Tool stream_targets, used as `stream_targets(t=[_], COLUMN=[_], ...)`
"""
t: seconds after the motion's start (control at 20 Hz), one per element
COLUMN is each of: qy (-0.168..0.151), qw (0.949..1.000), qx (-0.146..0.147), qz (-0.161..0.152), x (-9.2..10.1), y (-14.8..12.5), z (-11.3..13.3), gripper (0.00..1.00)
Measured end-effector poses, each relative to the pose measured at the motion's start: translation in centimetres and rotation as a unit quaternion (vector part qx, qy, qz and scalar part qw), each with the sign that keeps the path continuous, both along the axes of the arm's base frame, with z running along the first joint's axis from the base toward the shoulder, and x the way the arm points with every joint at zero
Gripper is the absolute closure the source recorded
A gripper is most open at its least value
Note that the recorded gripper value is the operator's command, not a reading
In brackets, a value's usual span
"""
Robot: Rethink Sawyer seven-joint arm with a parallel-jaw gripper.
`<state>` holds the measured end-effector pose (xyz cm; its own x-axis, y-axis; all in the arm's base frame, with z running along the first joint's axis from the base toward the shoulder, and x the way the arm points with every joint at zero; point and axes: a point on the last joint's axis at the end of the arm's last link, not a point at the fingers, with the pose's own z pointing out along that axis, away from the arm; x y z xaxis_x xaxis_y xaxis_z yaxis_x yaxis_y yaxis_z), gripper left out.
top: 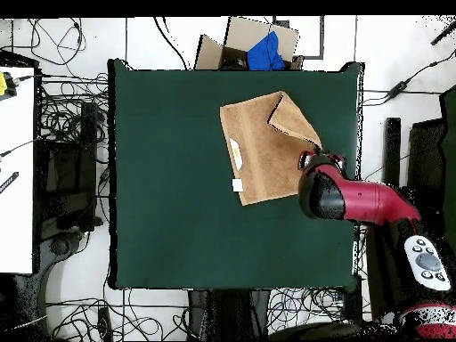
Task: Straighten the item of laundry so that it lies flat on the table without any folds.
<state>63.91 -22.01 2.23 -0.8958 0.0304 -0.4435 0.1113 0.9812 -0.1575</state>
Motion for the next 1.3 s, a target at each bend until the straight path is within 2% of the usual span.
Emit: stream_targets(t=[0.25,0.9,1.3], qy=[0.0,0.019,0.032], qw=[0.9999,0.9991,0.9973], qx=[0.006,0.023,0.038], qz=[-0.016,-0.031,-0.054], x=[-0.4,-1.8,-3.2], y=[0.6,4.0,3.5], z=[2.9,7.3,9.4], gripper=[1.0,1.0,1.0])
